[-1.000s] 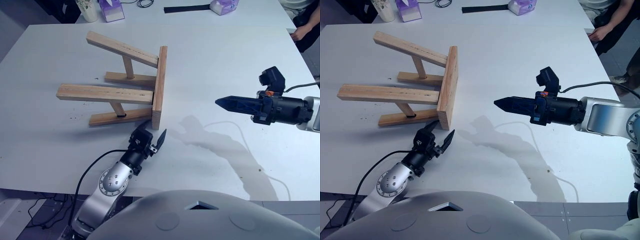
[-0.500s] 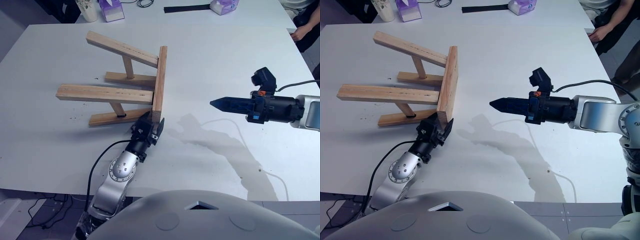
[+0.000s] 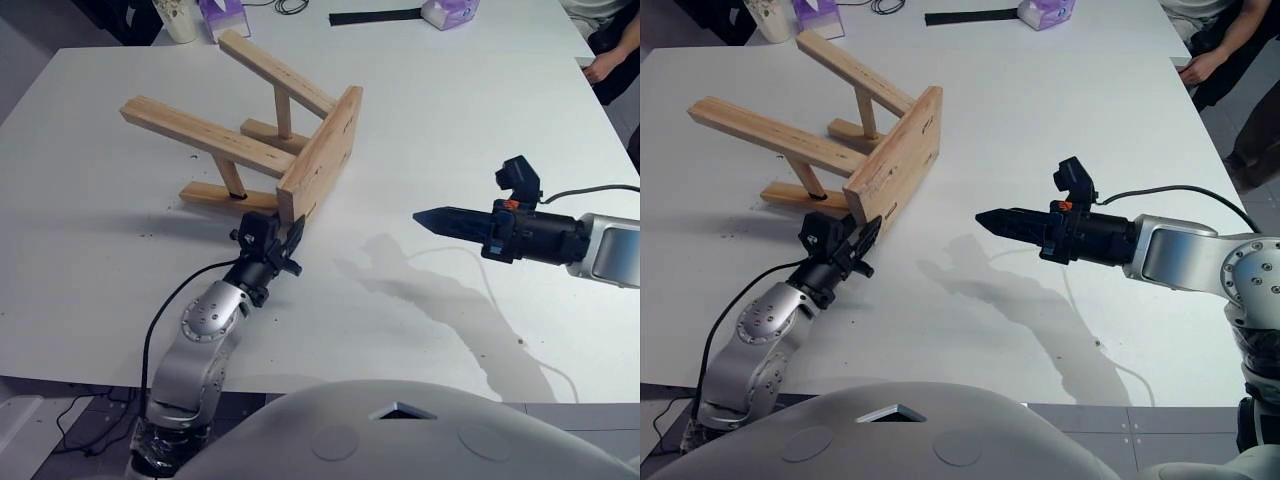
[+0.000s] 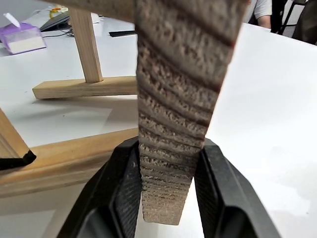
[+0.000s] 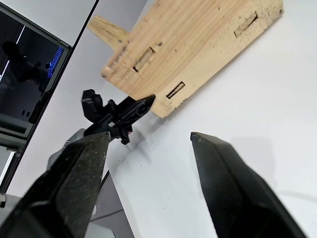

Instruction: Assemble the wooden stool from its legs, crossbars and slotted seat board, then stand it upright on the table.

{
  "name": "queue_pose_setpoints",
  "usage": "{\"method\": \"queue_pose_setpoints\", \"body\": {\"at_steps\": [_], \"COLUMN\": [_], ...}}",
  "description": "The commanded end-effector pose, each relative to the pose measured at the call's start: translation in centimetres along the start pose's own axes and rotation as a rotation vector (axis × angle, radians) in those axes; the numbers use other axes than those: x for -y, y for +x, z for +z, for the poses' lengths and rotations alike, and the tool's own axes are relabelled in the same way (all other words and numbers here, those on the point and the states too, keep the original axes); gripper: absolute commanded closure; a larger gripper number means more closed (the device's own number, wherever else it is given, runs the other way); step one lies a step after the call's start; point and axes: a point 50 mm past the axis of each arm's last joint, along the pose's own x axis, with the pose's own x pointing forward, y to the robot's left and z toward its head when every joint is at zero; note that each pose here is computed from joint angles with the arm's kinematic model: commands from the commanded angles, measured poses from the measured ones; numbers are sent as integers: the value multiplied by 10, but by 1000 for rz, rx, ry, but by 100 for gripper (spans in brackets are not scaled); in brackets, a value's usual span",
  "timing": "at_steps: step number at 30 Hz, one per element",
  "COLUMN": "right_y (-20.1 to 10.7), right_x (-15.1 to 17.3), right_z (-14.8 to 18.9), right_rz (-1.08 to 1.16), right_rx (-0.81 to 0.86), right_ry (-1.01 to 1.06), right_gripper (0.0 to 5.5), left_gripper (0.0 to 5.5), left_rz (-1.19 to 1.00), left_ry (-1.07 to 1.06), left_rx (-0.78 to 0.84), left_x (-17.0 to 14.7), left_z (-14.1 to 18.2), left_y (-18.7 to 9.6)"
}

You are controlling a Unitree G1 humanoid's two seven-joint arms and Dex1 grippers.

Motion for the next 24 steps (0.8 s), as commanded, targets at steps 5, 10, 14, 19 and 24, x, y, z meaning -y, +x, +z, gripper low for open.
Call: {"method": "queue_pose_setpoints", "body": {"at_steps": [5, 10, 14, 19, 24], "right_y": [2, 2, 1, -1, -2], "right_x": [-3, -3, -5, -5, -8], "right_z": [-5, -6, -2, -4, -5], "right_rz": [-24, -33, -35, -42, -46], "right_rx": [66, 84, 99, 103, 114], "right_ry": [7, -4, -18, -22, -23], "right_gripper": [247, 247, 247, 247, 247], "left_gripper": [417, 418, 418, 418, 418], "left_rz": [-86, -73, -19, -37, 3], "left_ry": [-278, -592, -900, -1137, -1302], "left_rx": [212, 273, 286, 235, 224], "left_x": [-6, -20, -34, -36, -36], "left_z": [65, 86, 94, 103, 107], "left_y": [13, 15, 13, 4, -2]}}
